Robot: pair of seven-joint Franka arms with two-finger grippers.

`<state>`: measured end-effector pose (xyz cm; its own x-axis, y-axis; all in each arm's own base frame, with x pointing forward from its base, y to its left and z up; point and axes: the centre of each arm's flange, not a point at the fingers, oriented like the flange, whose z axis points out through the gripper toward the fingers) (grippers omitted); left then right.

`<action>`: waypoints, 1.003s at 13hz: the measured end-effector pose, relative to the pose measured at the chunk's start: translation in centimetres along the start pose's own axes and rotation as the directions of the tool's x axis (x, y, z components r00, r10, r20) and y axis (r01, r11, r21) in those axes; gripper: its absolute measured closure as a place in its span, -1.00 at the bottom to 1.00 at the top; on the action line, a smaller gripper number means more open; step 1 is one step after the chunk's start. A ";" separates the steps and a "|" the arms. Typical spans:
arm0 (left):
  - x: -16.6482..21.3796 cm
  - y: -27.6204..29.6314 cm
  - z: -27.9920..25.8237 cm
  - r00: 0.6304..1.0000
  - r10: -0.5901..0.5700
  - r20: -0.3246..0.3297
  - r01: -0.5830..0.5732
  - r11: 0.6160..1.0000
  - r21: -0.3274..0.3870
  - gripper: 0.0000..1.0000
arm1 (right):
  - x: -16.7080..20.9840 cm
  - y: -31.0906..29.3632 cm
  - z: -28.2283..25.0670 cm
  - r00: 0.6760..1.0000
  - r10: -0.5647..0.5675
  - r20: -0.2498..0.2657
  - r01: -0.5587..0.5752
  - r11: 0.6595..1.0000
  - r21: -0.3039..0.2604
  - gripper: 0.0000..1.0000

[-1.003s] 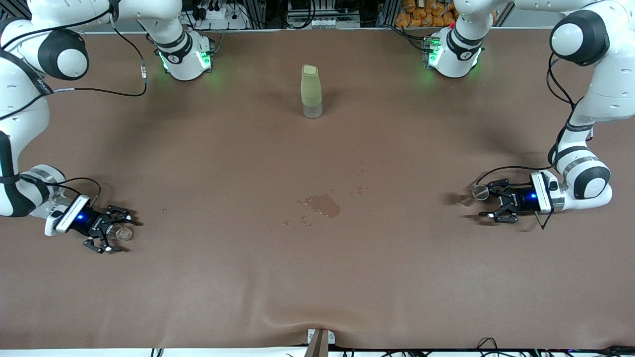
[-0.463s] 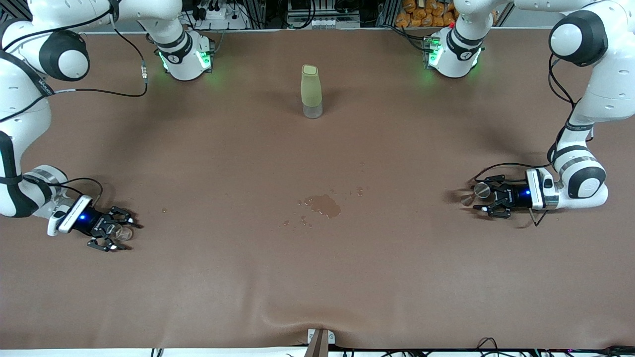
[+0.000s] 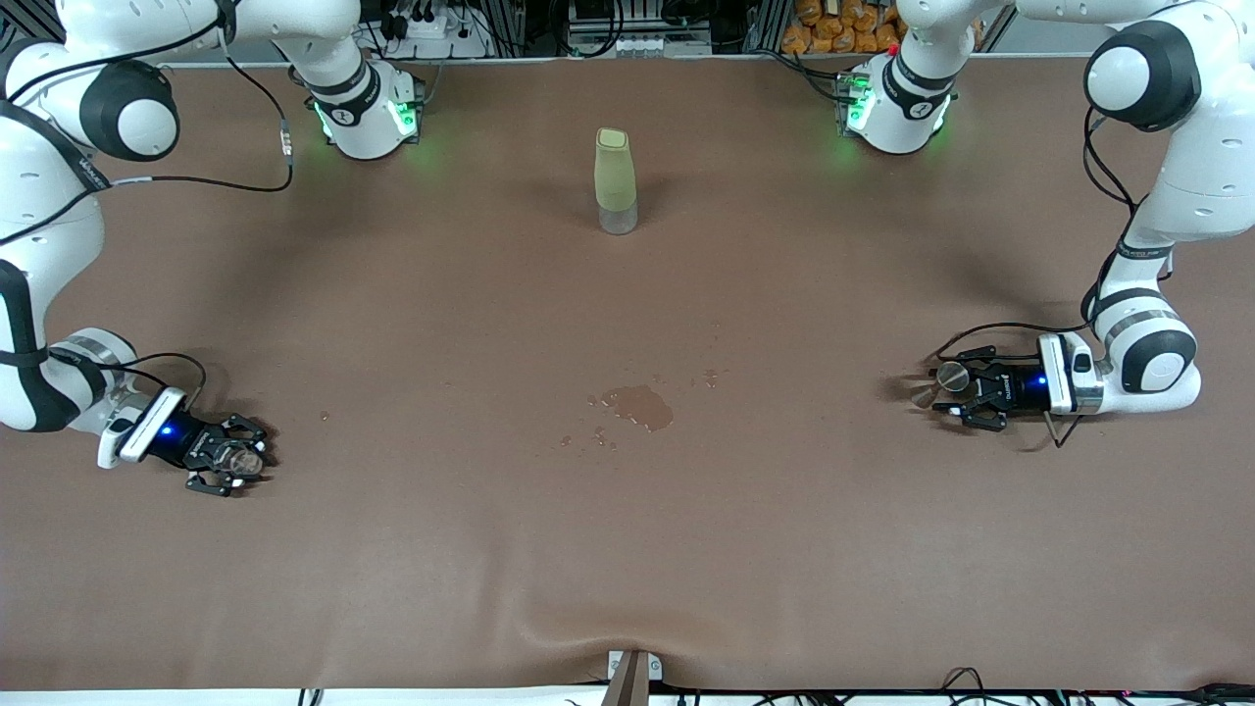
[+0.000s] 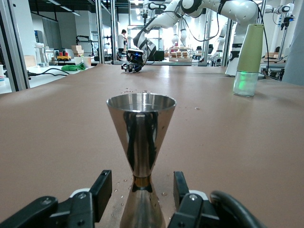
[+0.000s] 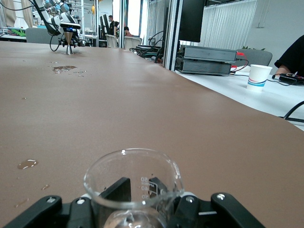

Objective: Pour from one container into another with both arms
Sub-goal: 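Lift the beaker with the right gripper while the left gripper lifts the jigger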

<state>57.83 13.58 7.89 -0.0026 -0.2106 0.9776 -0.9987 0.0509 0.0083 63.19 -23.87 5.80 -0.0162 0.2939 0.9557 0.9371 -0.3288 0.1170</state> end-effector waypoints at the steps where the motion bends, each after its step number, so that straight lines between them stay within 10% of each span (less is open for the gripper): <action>1: 0.0 0.0 0.0 1.000 0.000 0.000 0.000 1.000 0.000 -0.11 | 0.0 0.0 0.0 1.000 0.000 0.000 0.000 1.000 0.000 0.60; 13: 0.3 -0.3 0.6 0.999 0.043 -0.004 -0.043 0.999 -0.009 0.09 | 2.1 0.6 0.4 0.986 0.149 -0.077 -0.144 0.988 0.056 0.71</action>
<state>58.10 12.95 8.04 -0.0456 -0.2045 0.9778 -0.9971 0.0686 -0.0322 63.89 -23.14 7.79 0.0963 0.1715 0.9805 0.9478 -0.3167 -0.0377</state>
